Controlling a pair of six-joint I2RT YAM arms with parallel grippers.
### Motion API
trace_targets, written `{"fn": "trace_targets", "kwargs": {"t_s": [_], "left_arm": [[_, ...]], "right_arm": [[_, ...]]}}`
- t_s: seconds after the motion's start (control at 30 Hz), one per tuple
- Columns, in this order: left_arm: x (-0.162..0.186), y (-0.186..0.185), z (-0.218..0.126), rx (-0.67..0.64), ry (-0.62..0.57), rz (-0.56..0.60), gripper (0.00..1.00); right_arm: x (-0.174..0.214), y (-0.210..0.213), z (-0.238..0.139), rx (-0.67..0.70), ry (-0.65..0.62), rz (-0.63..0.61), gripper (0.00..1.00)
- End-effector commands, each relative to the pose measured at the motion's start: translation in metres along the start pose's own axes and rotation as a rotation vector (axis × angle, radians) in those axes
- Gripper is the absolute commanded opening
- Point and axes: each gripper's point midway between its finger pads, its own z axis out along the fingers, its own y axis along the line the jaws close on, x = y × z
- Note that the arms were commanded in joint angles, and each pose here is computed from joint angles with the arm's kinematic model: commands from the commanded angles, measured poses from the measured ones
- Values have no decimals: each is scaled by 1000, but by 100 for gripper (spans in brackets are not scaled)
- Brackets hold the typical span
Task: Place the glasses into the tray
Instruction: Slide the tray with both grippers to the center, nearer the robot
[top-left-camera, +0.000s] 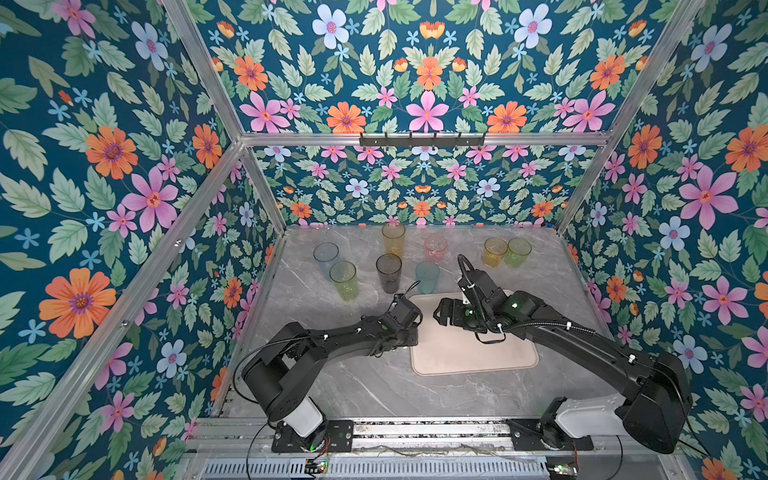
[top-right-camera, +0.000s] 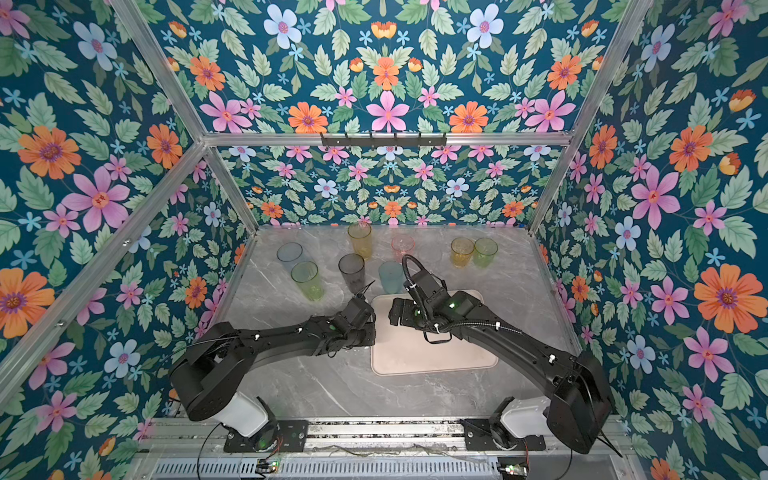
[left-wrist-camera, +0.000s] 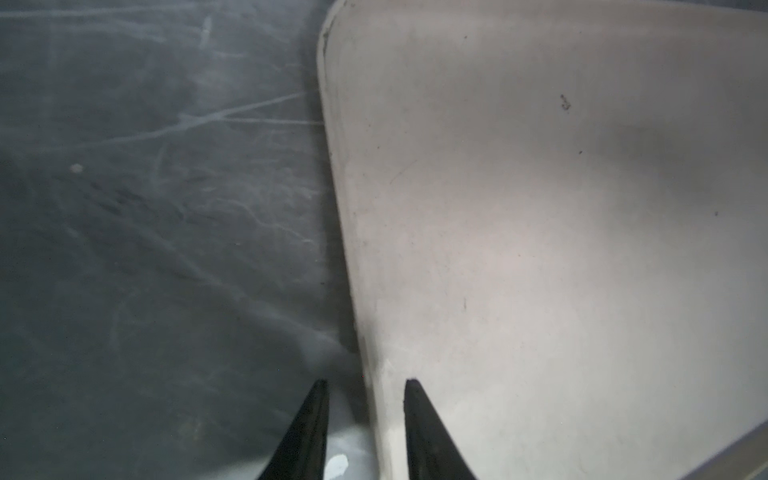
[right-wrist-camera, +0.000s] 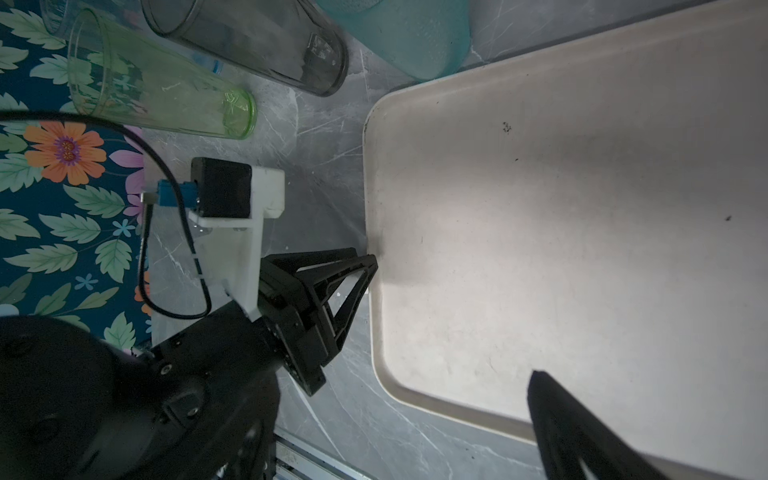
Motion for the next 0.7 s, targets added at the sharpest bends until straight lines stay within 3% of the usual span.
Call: {"fn": "trace_targets", "kwargs": {"t_s": [0.0,0.67], "left_arm": [[1,2,2,-11,0,-4,29],[17,16,-3,-51,57,87,6]], "right_arm": [[-2,-3,-2,18,-8,-2,95],[-1,0,-1,-1,-3,-1,95]]}}
